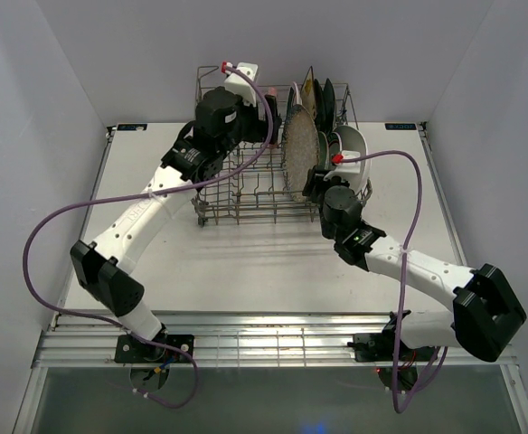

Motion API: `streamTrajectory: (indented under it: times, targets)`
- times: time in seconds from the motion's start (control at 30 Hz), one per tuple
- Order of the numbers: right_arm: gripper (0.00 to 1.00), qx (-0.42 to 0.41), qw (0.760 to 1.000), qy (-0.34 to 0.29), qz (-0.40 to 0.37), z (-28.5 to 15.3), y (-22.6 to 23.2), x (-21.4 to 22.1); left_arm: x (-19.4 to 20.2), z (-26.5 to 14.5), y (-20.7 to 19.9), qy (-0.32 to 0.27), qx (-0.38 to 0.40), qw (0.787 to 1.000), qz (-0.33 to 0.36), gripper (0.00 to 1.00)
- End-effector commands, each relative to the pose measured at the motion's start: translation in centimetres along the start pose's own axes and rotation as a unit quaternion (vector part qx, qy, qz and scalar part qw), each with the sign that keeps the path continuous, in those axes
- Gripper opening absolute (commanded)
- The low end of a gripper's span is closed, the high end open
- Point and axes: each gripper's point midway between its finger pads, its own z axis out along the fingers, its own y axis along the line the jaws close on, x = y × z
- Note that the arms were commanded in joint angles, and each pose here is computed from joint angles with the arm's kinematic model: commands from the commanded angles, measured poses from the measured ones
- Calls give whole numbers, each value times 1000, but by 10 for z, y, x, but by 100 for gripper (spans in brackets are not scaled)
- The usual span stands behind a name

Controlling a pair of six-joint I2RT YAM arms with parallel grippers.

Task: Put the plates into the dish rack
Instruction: Insert the plate into the dish rack, then reset both arms

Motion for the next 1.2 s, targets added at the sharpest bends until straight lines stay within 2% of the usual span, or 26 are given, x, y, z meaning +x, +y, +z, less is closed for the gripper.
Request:
streamTrajectory:
  times: [0.0, 0.13, 0.27, 0.37, 0.4, 0.5, 0.57, 0.83, 1.03, 1.13, 1.17]
  targets:
    - [55, 4, 999, -26, 26, -6, -2, -21, -35, -31, 3, -57, 2, 998, 13, 93]
    - [57, 4, 999, -30, 29, -10, -5, -26, -36, -46, 8, -64, -1, 997, 30, 94]
    - [66, 1, 999, -33, 32, -14, -6, -33, -31, -56, 16, -65, -14, 997, 46, 95]
    - [80, -6, 999, -34, 32, -18, -6, -41, -25, -66, 20, -67, -19, 996, 54, 97]
    - [89, -8, 999, -35, 28, -21, -7, -44, -31, -74, 22, -80, -20, 995, 54, 98]
    - [98, -24, 999, -37, 24, -26, -4, -55, -25, -83, 27, -91, -25, 993, 63, 98]
    - [90, -33, 999, -26, 13, -30, -4, -55, -31, -98, 30, -110, -26, 991, 75, 98]
    - [90, -49, 998, -41, 22, -63, -23, -82, -11, -132, 41, -120, -29, 987, 101, 98]
    - [90, -60, 996, -53, 34, -89, -41, -93, -15, -161, 54, -160, -50, 979, 113, 98]
    - [90, -68, 995, -54, 39, -98, -46, -92, -18, -163, 57, -181, -58, 971, 145, 98]
    - [90, -70, 995, -52, 41, -100, -46, -91, -8, -159, 64, -172, -69, 969, 162, 98]
